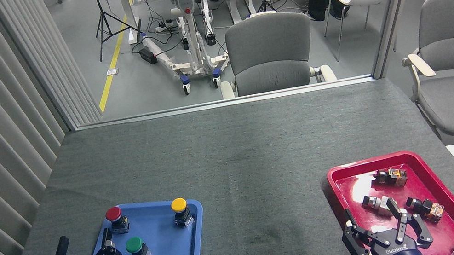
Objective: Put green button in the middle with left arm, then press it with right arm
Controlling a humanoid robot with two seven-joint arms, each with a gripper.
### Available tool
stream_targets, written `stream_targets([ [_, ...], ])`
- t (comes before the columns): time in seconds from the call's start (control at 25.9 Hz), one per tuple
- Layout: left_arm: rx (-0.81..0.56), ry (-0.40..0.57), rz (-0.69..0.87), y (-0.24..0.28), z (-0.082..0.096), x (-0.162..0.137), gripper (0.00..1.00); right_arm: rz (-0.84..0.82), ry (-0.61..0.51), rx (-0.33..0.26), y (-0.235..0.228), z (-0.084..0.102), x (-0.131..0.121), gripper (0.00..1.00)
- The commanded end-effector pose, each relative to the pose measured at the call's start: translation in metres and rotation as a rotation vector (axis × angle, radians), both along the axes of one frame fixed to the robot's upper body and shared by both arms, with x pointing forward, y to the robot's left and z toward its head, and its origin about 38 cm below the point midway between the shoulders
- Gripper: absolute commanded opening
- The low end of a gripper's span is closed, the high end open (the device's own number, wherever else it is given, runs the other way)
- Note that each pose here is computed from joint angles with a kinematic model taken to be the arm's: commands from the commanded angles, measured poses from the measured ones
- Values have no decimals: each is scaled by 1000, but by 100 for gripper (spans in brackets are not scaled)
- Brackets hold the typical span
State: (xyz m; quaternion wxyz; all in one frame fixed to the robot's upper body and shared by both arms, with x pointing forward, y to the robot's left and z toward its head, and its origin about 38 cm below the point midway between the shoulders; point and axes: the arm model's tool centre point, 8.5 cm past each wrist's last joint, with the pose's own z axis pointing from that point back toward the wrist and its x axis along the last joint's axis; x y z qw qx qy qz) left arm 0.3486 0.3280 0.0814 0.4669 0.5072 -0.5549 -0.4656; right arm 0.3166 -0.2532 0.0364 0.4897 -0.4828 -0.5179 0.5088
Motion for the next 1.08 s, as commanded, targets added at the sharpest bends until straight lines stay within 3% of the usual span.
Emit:
stream_targets([
  [0.0, -2, 3, -2, -1, -1, 0, 100, -19, -12, -2, -2, 1, 0, 100],
  [0.89, 4, 2, -39, -3, -1, 0, 100, -48, -1, 23, -3, 0, 0, 100],
  [1.04, 0, 46, -73, -2, -16, 0, 100, -49, -2, 27, -2, 0, 1, 100],
])
